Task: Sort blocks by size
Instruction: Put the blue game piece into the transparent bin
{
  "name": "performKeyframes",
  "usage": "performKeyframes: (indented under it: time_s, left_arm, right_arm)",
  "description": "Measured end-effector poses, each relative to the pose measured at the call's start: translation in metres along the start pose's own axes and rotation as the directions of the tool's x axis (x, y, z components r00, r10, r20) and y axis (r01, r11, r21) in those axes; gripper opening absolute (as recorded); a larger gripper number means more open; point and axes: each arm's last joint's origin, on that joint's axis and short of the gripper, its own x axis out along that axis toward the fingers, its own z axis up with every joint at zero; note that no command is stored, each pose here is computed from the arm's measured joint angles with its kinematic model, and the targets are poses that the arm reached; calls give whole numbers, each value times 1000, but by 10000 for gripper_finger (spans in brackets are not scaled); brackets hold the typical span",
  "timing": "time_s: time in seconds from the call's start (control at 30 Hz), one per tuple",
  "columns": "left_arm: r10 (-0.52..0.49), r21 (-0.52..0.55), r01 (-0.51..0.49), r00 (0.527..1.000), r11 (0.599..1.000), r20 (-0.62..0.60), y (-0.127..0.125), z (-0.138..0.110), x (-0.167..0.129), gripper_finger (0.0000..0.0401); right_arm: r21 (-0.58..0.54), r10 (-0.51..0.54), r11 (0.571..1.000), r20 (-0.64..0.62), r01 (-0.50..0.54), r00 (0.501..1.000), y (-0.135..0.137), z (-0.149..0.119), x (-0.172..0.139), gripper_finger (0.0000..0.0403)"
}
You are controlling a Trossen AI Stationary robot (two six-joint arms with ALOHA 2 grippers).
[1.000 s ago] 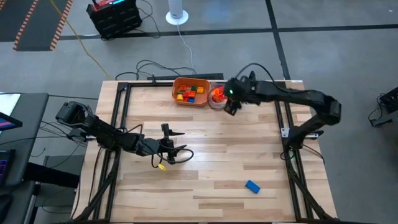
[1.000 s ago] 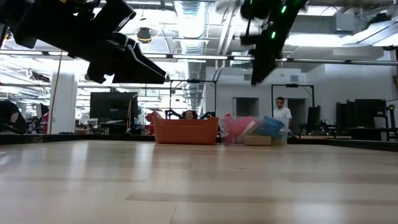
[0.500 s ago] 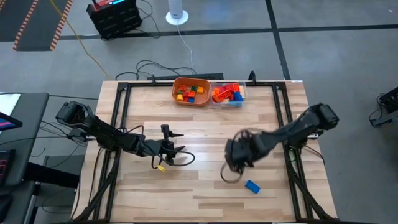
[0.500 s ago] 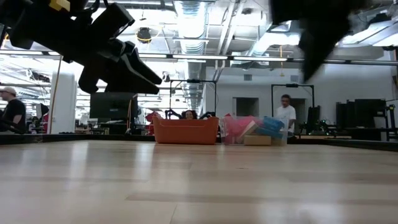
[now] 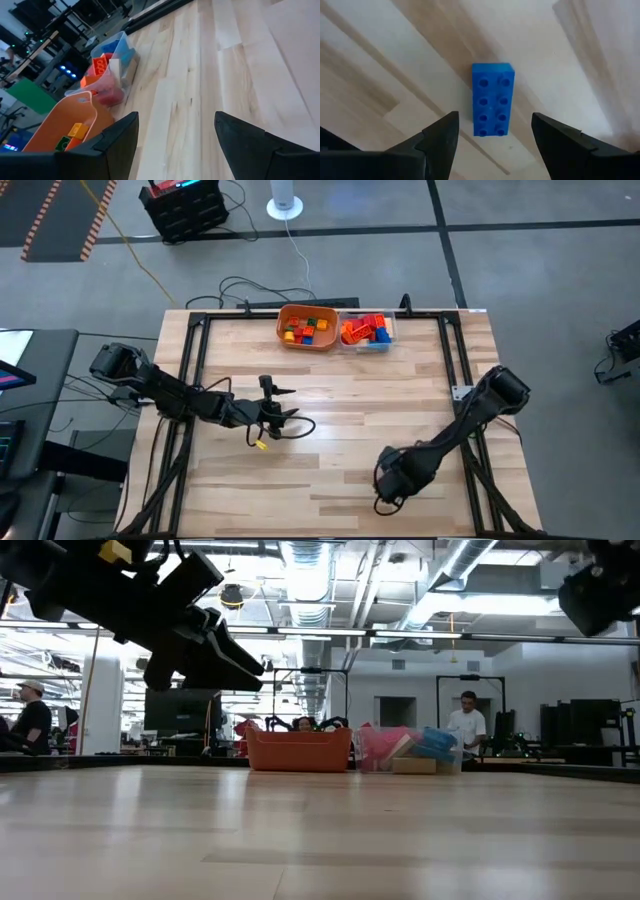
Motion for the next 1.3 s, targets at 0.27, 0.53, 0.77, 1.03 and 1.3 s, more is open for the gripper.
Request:
performKeyframes:
  time_s: [0.27,0.53,0.77,1.03,1.3]
  left_arm:
    - [-7,-6,7,1000,1000,-1,3,-1,3,253]
    - [-7,26,7,1000,1000,4,4,-1,3,253]
    - [-6,20,6,1000,1000,7,4,0,3,253]
    - [-9,13,9,1000,1000,-3,3,-1,3,253]
    - [-13,-24,13,1000,1000,-15,3,-3,3,253]
  right_arm:
    - [89,-10,996,23,8,1000,3,-5,4,281]
    - [106,12,994,40,-16,999,0,-1,18,282]
    - [105,13,994,40,-17,999,-4,1,27,282]
    - [42,-1,999,4,1,1000,-2,6,45,279]
    - [-54,-5,999,-35,4,999,-2,23,48,186]
